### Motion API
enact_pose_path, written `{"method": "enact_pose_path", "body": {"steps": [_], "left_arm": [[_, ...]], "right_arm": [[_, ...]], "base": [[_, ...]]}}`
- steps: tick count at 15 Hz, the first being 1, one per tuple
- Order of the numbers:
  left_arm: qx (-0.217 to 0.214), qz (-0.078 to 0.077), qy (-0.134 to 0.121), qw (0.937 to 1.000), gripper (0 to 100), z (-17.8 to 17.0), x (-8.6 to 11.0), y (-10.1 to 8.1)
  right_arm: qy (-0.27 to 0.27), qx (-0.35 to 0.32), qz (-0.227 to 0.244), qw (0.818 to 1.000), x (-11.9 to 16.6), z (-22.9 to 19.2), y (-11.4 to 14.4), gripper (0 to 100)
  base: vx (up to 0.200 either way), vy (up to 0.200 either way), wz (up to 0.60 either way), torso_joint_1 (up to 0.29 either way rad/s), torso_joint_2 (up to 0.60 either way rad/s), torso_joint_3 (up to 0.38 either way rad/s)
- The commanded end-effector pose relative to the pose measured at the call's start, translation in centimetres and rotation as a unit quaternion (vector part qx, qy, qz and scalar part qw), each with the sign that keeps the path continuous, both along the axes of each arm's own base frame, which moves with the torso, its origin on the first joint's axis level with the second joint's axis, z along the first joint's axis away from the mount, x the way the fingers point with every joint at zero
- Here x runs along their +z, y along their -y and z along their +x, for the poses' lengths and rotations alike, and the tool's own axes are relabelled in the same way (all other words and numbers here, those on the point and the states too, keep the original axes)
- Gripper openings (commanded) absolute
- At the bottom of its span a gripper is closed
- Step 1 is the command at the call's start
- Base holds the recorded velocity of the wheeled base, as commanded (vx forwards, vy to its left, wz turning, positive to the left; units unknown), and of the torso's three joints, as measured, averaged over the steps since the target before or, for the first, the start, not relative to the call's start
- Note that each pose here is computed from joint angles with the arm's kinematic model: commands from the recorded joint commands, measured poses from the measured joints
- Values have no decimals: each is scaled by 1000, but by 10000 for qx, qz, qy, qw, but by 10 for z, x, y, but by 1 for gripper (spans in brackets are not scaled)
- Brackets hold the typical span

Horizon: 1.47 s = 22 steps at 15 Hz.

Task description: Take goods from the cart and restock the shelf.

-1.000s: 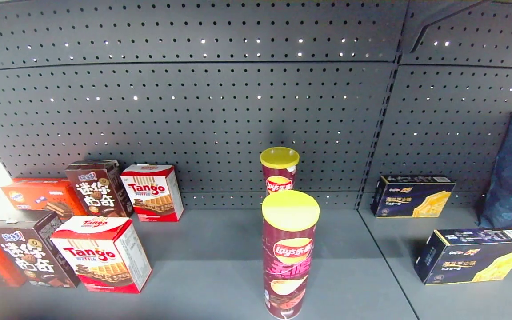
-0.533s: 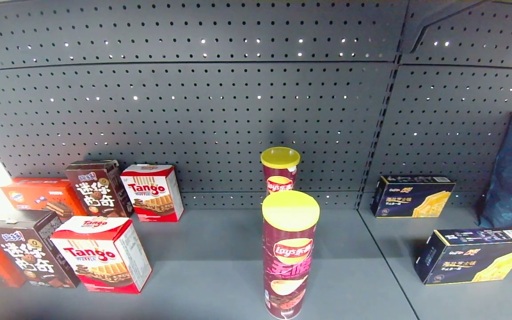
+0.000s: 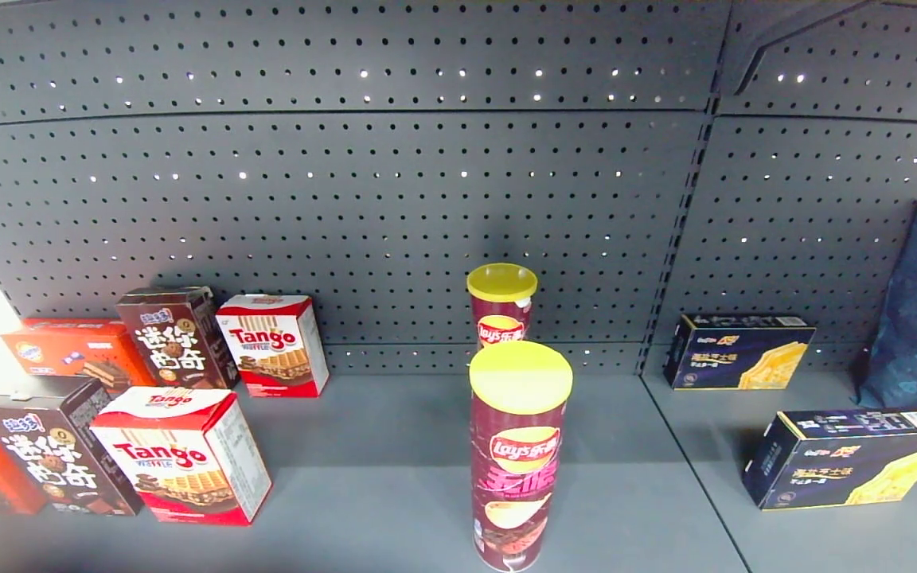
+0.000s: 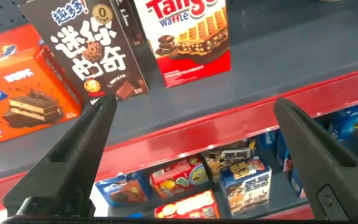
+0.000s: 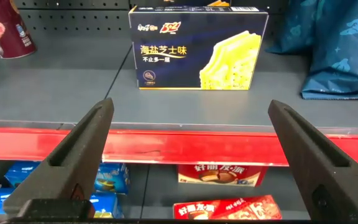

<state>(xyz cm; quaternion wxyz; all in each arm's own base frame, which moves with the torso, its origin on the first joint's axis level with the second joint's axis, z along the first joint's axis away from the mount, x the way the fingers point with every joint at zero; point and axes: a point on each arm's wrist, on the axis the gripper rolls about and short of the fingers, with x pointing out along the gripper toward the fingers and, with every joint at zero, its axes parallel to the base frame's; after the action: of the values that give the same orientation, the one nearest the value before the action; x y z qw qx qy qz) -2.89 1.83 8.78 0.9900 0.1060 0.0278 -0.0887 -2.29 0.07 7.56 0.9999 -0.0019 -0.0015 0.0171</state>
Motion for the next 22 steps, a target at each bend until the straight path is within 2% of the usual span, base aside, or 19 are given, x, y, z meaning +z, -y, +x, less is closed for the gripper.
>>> {"method": "enact_pose_path", "body": {"steps": [1, 2, 4, 6, 7, 8, 9, 11, 13, 14, 15, 16, 17, 19, 20, 21, 22], "left_arm": [[-14, -26, -1, 10000, 100, 0, 0, 0], [-98, -29, -2, 9999, 100, 0, 0, 0], [-707, -98, -29, 9974, 100, 0, 0, 2], [-1314, -439, -169, 9902, 100, -3, 0, 8], [-1351, -534, -208, 9892, 100, -3, -1, 9], [-1318, -644, -250, 9889, 100, -4, -1, 10], [-1227, -753, -478, 9884, 100, 0, 0, 11], [-917, -731, -619, 9912, 100, 8, -1, 15], [-638, -721, -520, 9940, 100, 16, -1, 18], [-305, -628, -402, 9967, 100, 21, -2, 19], [158, -614, -338, 9974, 100, 21, -2, 19], [664, -643, -294, 9953, 100, 21, -2, 19], [996, -647, -218, 9927, 100, 20, -3, 18], [939, -670, -154, 9932, 100, 19, -4, 19], [824, -673, -262, 9940, 100, 18, -6, 19], [460, -694, -311, 9960, 100, 11, -11, 21], [396, -697, -277, 9964, 100, 11, -10, 21]], "right_arm": [[-7, 5, -4, 10000, 0, 0, 0, 100], [-7, 5, -4, 10000, 0, 0, 0, 100], [-7, 5, -4, 10000, 0, 0, 0, 100], [-7, 5, -4, 10000, 0, 0, 0, 100], [-7, 5, -4, 10000, 0, 0, 0, 100], [-7, 5, -4, 10000, 0, 0, 0, 100], [-7, 5, -4, 10000, 0, 0, 0, 100], [-7, 5, -4, 10000, 0, 0, 0, 100], [-7, 5, -4, 10000, 0, 0, 0, 100], [-7, 5, -4, 10000, 0, 0, 0, 100], [-7, 5, -4, 10000, 0, 0, 0, 100], [-7, 5, -4, 10000, 0, 0, 0, 100], [-7, 5, -4, 10000, 0, 0, 0, 100], [-7, 5, -4, 10000, 0, 0, 0, 100], [-7, 5, -4, 10000, 0, 0, 0, 100], [-7, 5, -4, 10000, 0, 0, 0, 100], [-7, 5, -4, 10000, 0, 0, 0, 100]], "base": [[0, 0, 0, 0, 0, 0], [0, 0, 0, 0, 0, 0], [0, 0, 0, 0, 0, 0], [0, 0, 0, 0, 0, 0], [0, 0, 0, 0, 0, 0], [0, 0, 0, 0, 0, 0], [0, 0, 0, 0, 0, 0], [0, 0, 0, 0, 0, 0], [0, 0, 0, 0, 0, 0], [0, 0, 0, 0, 0, 0], [0, 0, 0, 0, 0, 0], [0, 0, 0, 0, 0, 0], [0, 0, 0, 0, 0, 0], [0, 0, 0, 0, 0, 0], [0, 0, 0, 0, 0, 0], [0, 0, 0, 0, 0, 0], [0, 0, 0, 0, 0, 0]]}}
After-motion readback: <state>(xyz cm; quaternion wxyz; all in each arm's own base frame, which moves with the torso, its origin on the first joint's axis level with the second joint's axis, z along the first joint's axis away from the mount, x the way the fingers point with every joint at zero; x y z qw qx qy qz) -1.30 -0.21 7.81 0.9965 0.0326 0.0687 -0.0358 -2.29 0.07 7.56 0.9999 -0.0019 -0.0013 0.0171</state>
